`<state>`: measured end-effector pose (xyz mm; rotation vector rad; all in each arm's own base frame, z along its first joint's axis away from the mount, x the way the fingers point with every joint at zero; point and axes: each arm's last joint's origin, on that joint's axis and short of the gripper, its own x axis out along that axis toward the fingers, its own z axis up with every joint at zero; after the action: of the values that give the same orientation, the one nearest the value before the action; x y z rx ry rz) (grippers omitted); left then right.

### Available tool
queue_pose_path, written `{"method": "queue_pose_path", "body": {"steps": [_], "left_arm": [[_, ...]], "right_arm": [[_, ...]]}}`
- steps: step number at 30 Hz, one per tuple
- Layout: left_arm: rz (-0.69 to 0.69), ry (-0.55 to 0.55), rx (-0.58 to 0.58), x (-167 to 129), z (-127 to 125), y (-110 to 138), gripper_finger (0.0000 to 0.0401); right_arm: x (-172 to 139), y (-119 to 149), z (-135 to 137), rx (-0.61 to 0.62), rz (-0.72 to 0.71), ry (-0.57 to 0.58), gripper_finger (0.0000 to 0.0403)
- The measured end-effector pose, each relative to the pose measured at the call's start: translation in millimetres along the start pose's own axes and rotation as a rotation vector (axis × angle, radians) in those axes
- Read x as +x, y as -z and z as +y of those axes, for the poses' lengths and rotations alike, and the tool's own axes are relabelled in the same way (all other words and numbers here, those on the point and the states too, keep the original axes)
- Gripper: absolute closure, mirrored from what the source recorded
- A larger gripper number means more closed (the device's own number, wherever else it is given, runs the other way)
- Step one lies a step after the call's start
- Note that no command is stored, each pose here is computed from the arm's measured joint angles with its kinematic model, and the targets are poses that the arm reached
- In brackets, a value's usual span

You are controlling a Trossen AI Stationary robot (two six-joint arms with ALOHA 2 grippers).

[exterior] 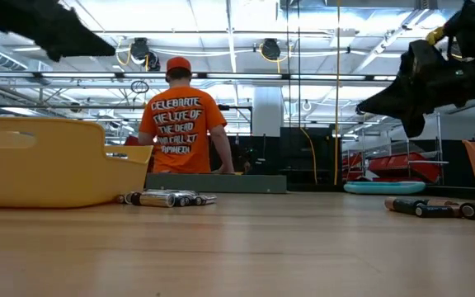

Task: Sort batteries
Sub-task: Put the silver battery into the yellow bin

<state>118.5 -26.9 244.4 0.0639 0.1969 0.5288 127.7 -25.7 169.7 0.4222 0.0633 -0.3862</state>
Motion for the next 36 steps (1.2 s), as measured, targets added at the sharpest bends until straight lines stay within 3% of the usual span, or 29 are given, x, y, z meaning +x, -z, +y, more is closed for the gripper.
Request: {"method": "queue_pose_path", "body": {"steps": [7,12,18,24,30,36], "left_arm": [[0.131,0.05,0.078,35,-21,-19,0.0377],[0.207,0.122,0.137,60,-34,-30,0.0372],[0.3,0.241,0.174,96,-52,-47,0.0306],[0.49,0.393,0.3,132,-79,-38,0.024],[0.764,0.402,0.389,160,-103,-30,0.0249],[0.972,0.475,0.467,168,-132,-14,0.0268]], "right_arm": [[20,-14,21,-0.106,0.059,0.037,0.0403],[31,-12,32,-0.115,0.028,-0.02,0.0403],[41,1,40,-0.13,0.033,0.021,0.0403],[47,15,44,-0.156,0.088,0.011,0.0403],[47,19,48,-0.164,0.102,-0.009,0.0403],[46,22,48,-0.174,0.12,0.01,0.0403]]}}
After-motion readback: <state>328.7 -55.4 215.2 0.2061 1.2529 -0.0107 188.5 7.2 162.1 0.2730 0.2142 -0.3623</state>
